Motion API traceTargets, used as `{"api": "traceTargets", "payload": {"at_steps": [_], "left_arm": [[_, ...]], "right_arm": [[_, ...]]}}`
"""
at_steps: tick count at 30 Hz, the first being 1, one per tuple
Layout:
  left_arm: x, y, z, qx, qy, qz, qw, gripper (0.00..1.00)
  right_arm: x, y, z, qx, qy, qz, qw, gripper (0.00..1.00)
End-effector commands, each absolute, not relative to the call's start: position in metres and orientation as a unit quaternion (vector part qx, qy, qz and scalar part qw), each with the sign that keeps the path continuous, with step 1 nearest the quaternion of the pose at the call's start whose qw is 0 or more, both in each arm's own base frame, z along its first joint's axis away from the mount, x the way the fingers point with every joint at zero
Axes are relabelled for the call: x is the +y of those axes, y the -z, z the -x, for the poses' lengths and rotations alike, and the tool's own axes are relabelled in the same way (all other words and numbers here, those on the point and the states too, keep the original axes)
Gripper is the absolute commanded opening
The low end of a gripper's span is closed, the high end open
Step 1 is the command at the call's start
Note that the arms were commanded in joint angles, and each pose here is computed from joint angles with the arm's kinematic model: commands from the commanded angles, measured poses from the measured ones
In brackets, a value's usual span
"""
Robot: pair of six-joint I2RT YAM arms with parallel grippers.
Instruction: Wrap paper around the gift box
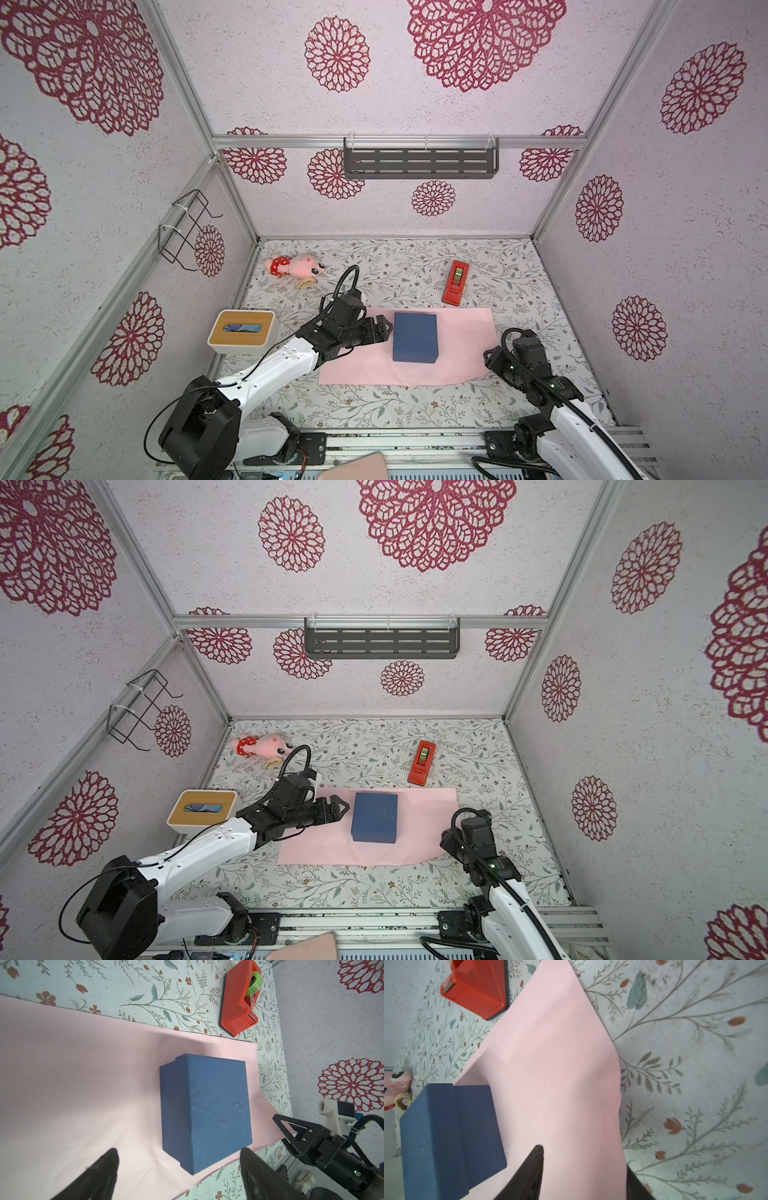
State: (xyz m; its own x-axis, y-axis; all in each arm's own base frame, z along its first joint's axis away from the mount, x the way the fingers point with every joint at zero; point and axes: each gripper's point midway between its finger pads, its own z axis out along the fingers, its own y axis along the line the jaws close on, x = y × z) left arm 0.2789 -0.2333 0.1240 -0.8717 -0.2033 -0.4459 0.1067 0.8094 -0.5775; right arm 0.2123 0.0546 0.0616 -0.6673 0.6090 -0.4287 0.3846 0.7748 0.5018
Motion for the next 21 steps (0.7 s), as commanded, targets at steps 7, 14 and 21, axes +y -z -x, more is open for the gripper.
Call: {"api": "traceTargets", "payload": {"at_steps": [7, 14, 21], "left_arm": [[-0.238, -0.131, -0.286, 0.911, 0.321, 0.028, 0.257, 0.93], [-0.239, -0.131, -0.287, 0.911, 0.32, 0.026, 0.257, 0.93], [-0.241, -0.13, -0.288, 0.913, 0.319, 0.025, 0.252, 0.93]], "right_arm": [[0.035, -0.067, -0.204, 0.889, -0.143, -0.31, 0.305, 0.45], [0.036, -0.074, -0.209, 0.885, -0.151, -0.302, 0.32, 0.23], [0.047, -0.097, -0.223, 0.881, -0.178, -0.259, 0.353, 0.0]]}}
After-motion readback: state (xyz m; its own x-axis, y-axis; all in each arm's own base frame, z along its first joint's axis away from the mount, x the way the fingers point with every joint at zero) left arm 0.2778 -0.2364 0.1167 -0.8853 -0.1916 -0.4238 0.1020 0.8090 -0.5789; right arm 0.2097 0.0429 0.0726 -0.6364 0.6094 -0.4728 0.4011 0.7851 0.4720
